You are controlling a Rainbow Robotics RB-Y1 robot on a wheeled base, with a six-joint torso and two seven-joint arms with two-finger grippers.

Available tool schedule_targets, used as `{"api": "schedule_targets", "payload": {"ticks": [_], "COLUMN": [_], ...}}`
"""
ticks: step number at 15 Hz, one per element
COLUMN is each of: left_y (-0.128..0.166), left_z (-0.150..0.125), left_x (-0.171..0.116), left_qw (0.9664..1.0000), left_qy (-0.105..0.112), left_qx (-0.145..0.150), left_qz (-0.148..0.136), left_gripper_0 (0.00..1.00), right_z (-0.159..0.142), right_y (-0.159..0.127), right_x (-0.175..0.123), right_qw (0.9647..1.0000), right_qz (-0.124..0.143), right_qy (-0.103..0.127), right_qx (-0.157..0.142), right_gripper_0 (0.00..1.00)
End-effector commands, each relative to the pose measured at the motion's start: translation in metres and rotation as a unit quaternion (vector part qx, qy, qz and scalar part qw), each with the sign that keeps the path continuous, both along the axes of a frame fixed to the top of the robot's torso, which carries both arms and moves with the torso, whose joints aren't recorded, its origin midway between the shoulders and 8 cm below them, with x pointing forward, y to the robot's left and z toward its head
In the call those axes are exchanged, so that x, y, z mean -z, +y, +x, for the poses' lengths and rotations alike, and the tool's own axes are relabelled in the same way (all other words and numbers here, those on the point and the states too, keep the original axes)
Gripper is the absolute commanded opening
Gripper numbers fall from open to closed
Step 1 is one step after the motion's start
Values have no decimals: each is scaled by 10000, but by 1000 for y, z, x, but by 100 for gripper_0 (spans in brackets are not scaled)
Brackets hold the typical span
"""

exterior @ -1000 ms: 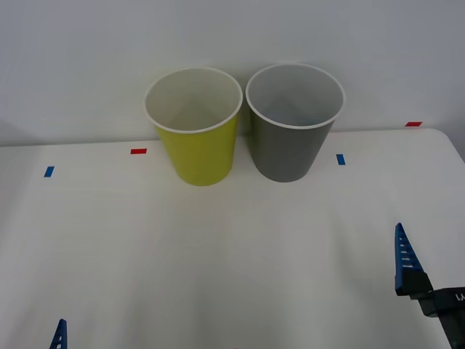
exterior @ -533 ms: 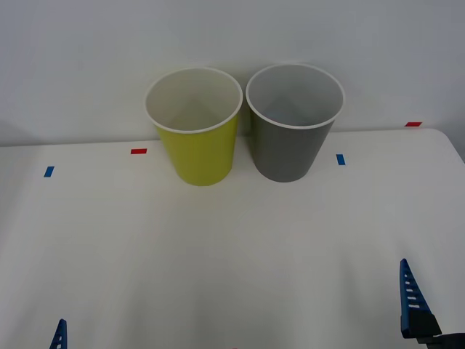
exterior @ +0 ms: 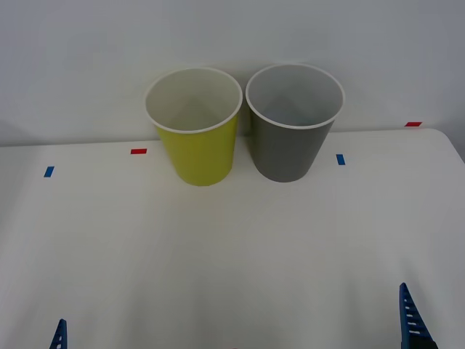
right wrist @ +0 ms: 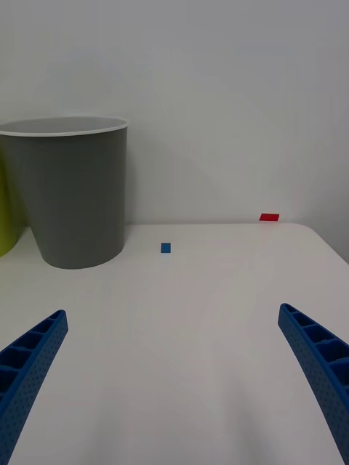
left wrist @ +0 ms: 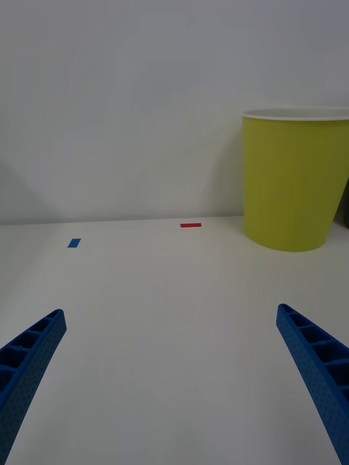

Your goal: Put cans in the gray bin and PET bottles in the light green bin.

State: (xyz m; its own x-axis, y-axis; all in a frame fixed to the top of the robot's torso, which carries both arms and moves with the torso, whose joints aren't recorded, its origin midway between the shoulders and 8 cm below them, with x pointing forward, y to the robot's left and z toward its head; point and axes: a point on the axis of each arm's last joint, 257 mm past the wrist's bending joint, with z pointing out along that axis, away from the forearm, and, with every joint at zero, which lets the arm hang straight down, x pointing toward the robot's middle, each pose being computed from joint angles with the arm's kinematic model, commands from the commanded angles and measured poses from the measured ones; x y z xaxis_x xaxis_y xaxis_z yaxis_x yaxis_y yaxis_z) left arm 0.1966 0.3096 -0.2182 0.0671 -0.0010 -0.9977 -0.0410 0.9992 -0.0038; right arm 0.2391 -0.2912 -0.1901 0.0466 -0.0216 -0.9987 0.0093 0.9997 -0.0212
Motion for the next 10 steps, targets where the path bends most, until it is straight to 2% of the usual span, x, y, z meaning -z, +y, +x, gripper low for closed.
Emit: {"api": "schedule_targets", "payload": {"ticks": [1,10], "left_y": [0,0], "left_z": [0,0], "left_x": [0,0], "left_qw": [10000,10000], "left_qy": [0,0], "left_qx": [0,0], "left_qz": [0,0], "left_gripper_0": [100,100], "right_z": [-6,-6], "right_y": [0,0], "right_x": [1,1], "right_qw": [10000,10000], "right_qz": [7,7], "right_qy": [31,31], "right_qx": [7,7], "right_gripper_0": [100,100]}}
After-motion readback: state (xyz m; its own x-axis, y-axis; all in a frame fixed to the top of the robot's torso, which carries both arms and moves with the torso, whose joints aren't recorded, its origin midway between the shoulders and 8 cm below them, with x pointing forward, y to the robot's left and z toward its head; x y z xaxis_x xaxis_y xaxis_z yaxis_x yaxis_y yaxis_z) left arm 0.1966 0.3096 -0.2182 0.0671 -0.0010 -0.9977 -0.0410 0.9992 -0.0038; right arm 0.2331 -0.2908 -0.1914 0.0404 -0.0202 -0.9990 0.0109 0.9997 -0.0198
